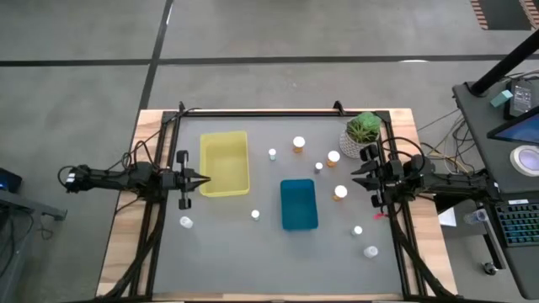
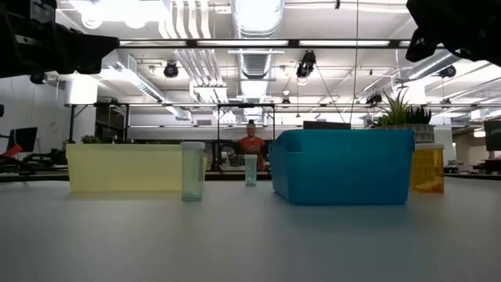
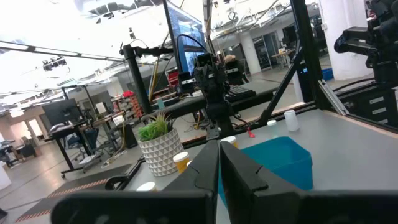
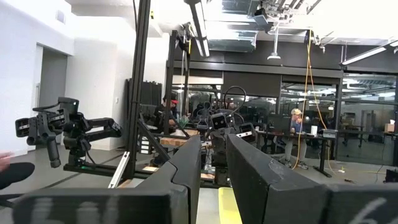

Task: Pick and place medicine bottles into bin by pill shape (circle, oval)

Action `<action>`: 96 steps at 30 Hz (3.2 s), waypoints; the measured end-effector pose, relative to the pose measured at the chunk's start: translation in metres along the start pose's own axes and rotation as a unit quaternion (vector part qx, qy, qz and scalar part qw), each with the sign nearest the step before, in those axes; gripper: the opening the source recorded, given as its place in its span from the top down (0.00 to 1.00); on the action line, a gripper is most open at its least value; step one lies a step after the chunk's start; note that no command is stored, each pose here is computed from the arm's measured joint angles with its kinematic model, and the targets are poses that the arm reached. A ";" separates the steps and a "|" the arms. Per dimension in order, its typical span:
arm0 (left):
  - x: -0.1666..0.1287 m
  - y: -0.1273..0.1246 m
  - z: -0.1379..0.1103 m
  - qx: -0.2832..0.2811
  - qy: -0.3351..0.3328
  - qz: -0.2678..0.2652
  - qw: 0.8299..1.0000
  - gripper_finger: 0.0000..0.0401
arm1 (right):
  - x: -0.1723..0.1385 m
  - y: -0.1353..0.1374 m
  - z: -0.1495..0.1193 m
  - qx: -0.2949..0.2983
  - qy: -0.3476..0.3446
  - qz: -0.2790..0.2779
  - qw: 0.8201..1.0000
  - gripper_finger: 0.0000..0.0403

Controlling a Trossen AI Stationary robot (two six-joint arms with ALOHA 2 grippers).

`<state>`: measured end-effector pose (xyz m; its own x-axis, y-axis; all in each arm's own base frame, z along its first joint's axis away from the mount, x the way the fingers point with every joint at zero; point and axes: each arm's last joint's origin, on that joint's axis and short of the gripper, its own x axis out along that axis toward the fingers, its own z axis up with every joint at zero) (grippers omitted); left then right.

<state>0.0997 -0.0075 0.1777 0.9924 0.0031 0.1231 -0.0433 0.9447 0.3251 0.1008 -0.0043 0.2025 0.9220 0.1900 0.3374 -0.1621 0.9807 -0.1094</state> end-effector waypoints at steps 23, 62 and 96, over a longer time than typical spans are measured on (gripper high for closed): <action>0.000 0.001 0.004 -0.104 -0.021 0.003 0.994 1.00 | 0.000 0.000 0.001 0.133 -0.006 0.001 0.991 0.83; 0.009 0.029 0.059 -0.268 -0.144 0.148 0.941 1.00 | 0.016 -0.017 0.028 -0.090 -0.033 -0.191 0.977 0.83; 0.212 0.055 0.108 -0.150 0.278 0.117 0.941 1.00 | 0.020 -0.017 0.035 -0.163 -0.037 -0.187 0.968 0.83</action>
<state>0.2954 0.0096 0.3233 0.8701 0.3153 -0.3788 -0.3170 0.9465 0.0596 0.1097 -0.0158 0.2441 0.8647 -0.1607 0.4758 0.3092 0.9169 -0.2523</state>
